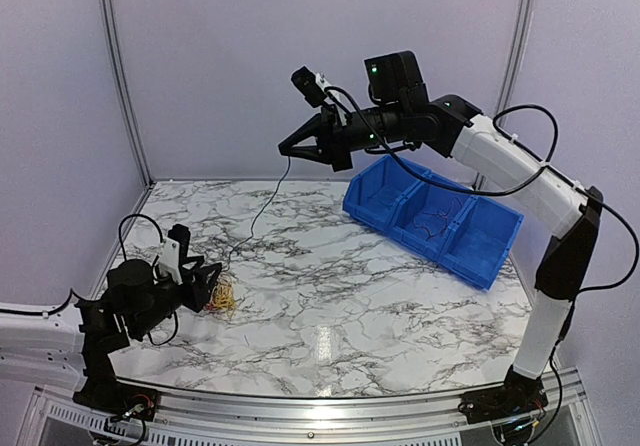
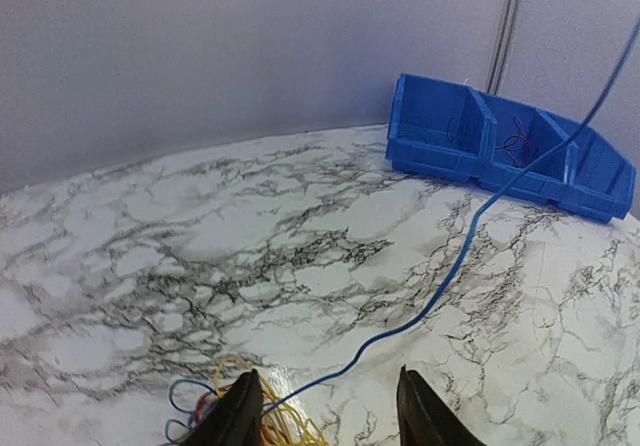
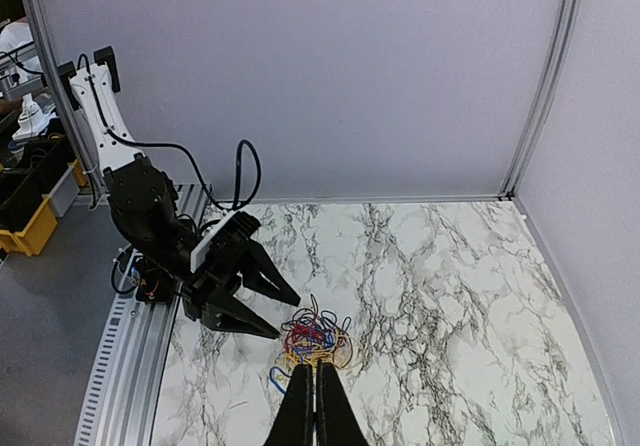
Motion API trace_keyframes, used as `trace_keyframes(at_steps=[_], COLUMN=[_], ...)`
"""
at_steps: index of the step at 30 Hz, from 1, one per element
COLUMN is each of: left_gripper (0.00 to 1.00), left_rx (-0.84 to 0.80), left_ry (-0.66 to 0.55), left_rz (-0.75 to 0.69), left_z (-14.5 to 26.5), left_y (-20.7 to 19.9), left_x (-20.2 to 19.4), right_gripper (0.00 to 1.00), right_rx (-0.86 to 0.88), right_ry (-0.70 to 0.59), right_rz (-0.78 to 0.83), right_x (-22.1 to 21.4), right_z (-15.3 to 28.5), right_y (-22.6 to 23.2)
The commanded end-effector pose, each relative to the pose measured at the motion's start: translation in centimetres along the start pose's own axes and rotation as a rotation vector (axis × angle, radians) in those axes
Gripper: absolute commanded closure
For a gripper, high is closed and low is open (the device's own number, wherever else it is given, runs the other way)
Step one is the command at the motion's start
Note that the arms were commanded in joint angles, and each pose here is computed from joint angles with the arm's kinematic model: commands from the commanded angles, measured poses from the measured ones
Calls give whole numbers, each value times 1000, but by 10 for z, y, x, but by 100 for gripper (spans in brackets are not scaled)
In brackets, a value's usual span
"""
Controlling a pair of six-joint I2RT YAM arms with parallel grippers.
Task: Untangle the cables
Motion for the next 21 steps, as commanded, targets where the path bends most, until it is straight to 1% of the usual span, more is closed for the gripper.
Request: trace_keyframes(at_steps=[1,5,8,10,14,18,19,21], left_gripper=[41,34,34,36,49,71,74,78], left_rx=[-32,-131,-183,-162,-12,21,24,31], left_ry=[-43,-54,-45,-27,25,53,56,68], left_rz=[-38,-134,-212,-244,-308,-286,-276,-259], left_z=[8,1,-10,-19,-42,-61,-63,-65], left_y=[-3,-18,-31,-34,-29,-23,-21,-16], left_x=[24,42,50,52,46,31,27,18], right_gripper=[100,100,100,100,100,100,100,100], right_rx=[-46,-41,-34,-29,-23,-31,-41,-62], right_ry=[-11,-9,-11,-12,-21,-37,-42,-50], right_rz=[15,4,-4,-4,2,36,50,73], right_x=[6,5,4,5,8,19,23,29], right_z=[-1,-4,-4,-4,1,11,15,24], right_y=[-9,-10,-10,-10,-6,2,4,6])
Point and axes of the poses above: each gripper's point midway between its finger pads, its own z axis back along the fingers, its own y axis along the line the jaws close on, x = y × z, the point moved 9 cm from there along z, back along the fingers, and after that the axes turned 3 degrees about -z, right-handed, at the moved point
